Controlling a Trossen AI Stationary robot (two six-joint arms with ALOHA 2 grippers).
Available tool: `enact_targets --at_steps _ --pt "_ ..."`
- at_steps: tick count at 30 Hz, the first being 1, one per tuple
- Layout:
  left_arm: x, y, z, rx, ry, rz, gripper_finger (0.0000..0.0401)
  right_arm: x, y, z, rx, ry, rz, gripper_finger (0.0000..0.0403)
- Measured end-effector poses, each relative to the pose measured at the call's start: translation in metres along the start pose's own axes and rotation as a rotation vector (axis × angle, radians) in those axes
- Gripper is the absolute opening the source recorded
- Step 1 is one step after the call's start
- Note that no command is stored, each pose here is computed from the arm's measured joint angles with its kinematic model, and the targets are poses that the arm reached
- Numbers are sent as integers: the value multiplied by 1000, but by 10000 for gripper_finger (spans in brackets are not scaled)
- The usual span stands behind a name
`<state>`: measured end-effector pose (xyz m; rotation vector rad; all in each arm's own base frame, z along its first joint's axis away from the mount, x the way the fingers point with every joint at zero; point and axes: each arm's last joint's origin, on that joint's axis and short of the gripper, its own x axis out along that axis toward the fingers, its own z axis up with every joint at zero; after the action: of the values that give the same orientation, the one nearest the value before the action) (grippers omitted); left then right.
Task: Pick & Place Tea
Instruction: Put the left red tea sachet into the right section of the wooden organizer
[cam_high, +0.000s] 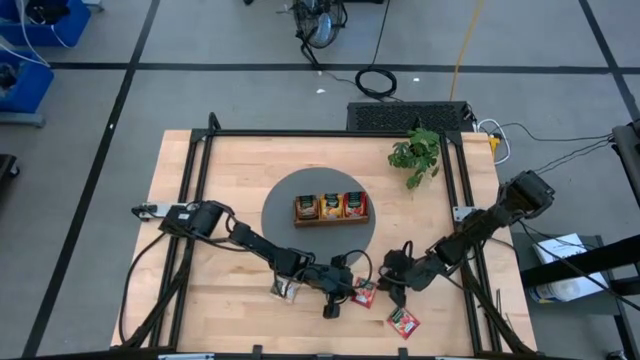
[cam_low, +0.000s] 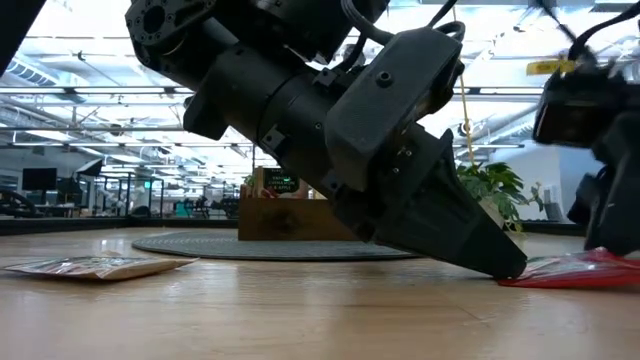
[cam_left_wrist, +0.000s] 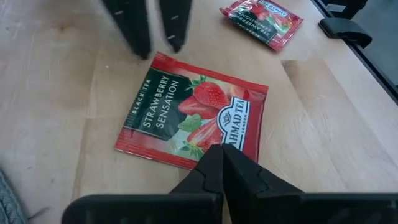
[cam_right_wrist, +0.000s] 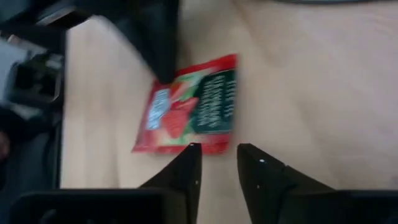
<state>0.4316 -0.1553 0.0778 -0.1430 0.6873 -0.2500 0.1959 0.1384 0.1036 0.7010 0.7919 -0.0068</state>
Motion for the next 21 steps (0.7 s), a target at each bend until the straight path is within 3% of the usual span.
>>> enact_targets --at_steps 5,21 --pt "0 0 0 -3 1 0 4 2 -7 9 127 35 -5 121" --pt "0 2 -1 -3 5 -2 4 12 -6 9 109 70 70 105"
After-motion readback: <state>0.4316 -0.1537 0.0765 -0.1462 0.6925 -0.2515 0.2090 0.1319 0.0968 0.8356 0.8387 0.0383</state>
